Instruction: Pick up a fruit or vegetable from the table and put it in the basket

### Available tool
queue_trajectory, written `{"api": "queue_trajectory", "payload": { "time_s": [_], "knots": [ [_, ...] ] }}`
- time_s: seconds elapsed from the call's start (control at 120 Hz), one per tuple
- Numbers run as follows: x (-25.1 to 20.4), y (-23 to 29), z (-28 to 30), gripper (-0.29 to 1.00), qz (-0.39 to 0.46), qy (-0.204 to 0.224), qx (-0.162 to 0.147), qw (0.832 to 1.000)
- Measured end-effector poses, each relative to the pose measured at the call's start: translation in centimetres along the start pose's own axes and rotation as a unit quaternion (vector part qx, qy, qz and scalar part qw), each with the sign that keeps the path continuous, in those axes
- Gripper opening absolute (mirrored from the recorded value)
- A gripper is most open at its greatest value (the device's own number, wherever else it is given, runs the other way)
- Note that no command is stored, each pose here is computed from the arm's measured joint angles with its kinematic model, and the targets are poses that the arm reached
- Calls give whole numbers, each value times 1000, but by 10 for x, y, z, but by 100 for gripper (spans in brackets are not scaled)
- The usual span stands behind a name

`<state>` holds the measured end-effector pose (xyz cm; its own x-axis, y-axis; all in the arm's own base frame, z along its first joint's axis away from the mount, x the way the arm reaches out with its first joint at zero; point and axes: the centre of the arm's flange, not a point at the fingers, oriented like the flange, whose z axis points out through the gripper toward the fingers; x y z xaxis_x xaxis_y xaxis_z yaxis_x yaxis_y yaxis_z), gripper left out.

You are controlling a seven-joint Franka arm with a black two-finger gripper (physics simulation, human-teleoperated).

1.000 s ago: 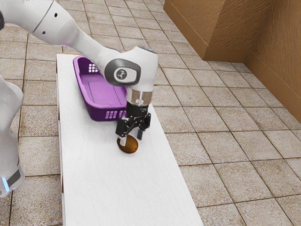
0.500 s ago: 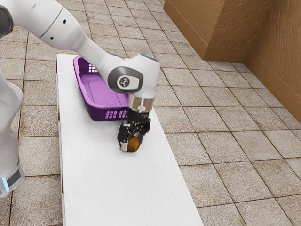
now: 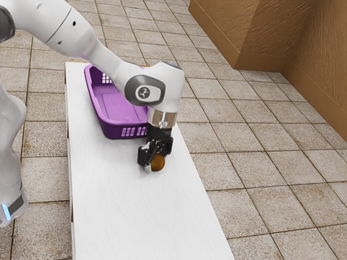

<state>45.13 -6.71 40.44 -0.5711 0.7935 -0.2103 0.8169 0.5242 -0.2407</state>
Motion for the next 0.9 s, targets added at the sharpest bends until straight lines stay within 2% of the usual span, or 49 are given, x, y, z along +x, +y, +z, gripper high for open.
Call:
{"api": "queue_trajectory", "payload": {
  "time_s": [0.092, 0.2, 0.267, 0.367, 0.475, 0.55, 0.642, 0.9],
  "knots": [
    [-4, 1, -4, 19, 4, 0, -6, 1000],
    [-19, -1, -14, 19, 20, -1, -20, 1000],
    [-39, -3, -28, 12, 39, -2, -40, 998],
    [-55, -7, -56, 16, 58, -9, -66, 996],
    [-51, -21, -103, 17, 72, -23, -101, 992],
    [-35, -33, -143, 16, 76, -32, -131, 988],
    [17, -21, -184, 6, 27, -37, -154, 987],
    [115, 6, -215, 3, -76, -28, -140, 987]
  ]
}}
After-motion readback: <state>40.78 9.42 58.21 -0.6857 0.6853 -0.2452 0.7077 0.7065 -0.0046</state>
